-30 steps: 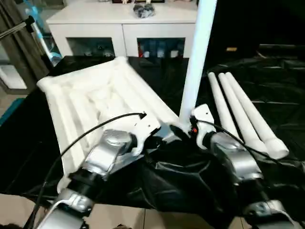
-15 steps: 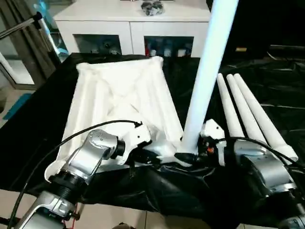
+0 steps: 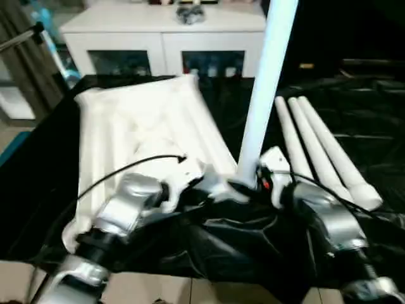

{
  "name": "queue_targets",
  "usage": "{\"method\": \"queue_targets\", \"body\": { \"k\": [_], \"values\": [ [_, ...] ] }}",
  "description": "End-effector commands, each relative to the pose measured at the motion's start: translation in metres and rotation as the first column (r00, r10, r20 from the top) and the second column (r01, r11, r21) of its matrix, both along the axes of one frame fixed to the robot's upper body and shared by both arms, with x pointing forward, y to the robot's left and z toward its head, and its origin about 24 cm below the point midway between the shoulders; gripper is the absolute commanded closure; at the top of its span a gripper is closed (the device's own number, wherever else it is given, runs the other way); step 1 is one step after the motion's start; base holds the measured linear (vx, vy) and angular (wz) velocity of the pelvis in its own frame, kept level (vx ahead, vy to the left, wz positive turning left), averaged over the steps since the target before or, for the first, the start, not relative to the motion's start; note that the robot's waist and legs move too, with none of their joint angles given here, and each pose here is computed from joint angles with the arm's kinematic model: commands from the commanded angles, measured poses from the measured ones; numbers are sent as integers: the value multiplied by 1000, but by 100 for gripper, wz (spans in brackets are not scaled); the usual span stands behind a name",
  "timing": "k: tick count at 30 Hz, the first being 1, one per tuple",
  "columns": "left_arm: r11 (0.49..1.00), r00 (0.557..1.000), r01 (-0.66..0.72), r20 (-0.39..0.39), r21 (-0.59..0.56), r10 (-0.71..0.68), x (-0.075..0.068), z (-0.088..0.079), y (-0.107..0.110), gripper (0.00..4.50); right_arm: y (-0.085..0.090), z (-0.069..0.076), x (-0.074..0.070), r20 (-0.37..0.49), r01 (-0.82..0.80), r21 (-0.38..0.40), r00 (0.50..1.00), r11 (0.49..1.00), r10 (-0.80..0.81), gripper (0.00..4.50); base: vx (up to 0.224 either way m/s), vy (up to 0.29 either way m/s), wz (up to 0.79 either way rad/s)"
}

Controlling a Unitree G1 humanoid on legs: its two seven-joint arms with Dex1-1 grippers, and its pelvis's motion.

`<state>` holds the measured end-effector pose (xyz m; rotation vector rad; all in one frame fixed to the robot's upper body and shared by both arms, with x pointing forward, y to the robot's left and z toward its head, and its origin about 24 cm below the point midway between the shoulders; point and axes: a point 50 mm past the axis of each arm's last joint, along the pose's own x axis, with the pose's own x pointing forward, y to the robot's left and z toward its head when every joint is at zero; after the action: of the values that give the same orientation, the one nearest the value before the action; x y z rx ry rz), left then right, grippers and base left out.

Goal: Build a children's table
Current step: Rotate leg to tighten

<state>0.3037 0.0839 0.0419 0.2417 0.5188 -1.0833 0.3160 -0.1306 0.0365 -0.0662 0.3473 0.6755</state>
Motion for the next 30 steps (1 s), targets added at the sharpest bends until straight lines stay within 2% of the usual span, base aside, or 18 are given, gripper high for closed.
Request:
{"method": "queue_targets", "body": {
  "k": [1, 3, 4, 5, 6, 9, 12, 16, 18, 20, 23, 24, 25, 27, 28, 30],
  "values": [
    [997, 999, -15, 30, -69, 17, 4, 14, -31, 450, 24, -23, -5, -115, 43, 3, 992, 999, -42, 177, 0, 0, 0],
    [993, 998, -56, 24, -101, 58, 5, 19, -45, 450, 29, -27, 0, -148, 146, 0, 978, 989, -144, 178, 0, 0, 0],
    [991, 997, -69, 19, -115, 71, 5, 20, -50, 450, 31, -29, 2, -160, 184, -11, 970, 983, -183, 143, 0, 0, 0],
    [991, 997, -69, 19, -115, 71, 5, 20, -50, 450, 31, -29, 2, -160, 184, -11, 970, 983, -183, 122, 0, 0, 0],
    [991, 998, -56, 21, -123, 59, 4, 22, -57, 450, 35, -28, 4, -158, 215, 1, 965, 977, -212, 122, 0, 0, 0],
    [993, 999, -40, 29, -113, 43, 3, 20, -58, 450, 36, -26, 5, -146, 217, 8, 966, 976, -214, 99, 0, 0, 0],
    [995, 999, 5, 48, -100, 0, 2, 18, -59, 450, 30, -20, 10, -72, 239, -32, 968, 971, -240, 90, 0, 0, 0],
    [994, 997, 23, 75, -106, -15, 1, 18, -65, 450, 10, -3, 15, 7, 318, -9, 948, 948, -318, 90, 0, 0, 0],
    [989, 995, -6, 93, -147, 20, 4, 24, -67, 450, 2, 8, 12, 47, 301, 17, 952, 953, -302, 90, 0, 0, 0],
    [982, 992, -38, 113, -186, 60, 8, 31, -67, 395, -3, 18, 5, 93, 249, 28, 964, 968, -250, 83, 0, 0, 0],
    [976, 983, -64, 156, -210, 98, 11, 41, -66, 384, -13, 30, -10, 144, 168, 30, 975, 985, -171, 83, 0, 0, 0],
    [975, 979, -74, 170, -207, 110, 11, 43, -65, 384, -16, 32, -13, 151, 166, 31, 974, 986, -168, 83, 0, 0, 0],
    [971, 975, -85, 182, -223, 127, 11, 46, -65, 359, -21, 33, -17, 160, 158, 36, 974, 987, -161, 83, 0, 0, 0],
    [960, 968, -109, 194, -258, 162, 10, 51, -64, 353, -29, 36, -24, 170, 168, 44, 970, 985, -173, 83, 0, 0, 0],
    [945, 959, -134, 200, -298, 199, 8, 57, -62, 353, -37, 38, -32, 173, 195, 54, 964, 979, -201, 83, 0, 0, 0],
    [935, 954, -146, 204, -325, 220, 6, 60, -60, 353, -41, 40, -39, 173, 202, 61, 963, 978, -209, 83, 0, 0, 0]
  ]
}}
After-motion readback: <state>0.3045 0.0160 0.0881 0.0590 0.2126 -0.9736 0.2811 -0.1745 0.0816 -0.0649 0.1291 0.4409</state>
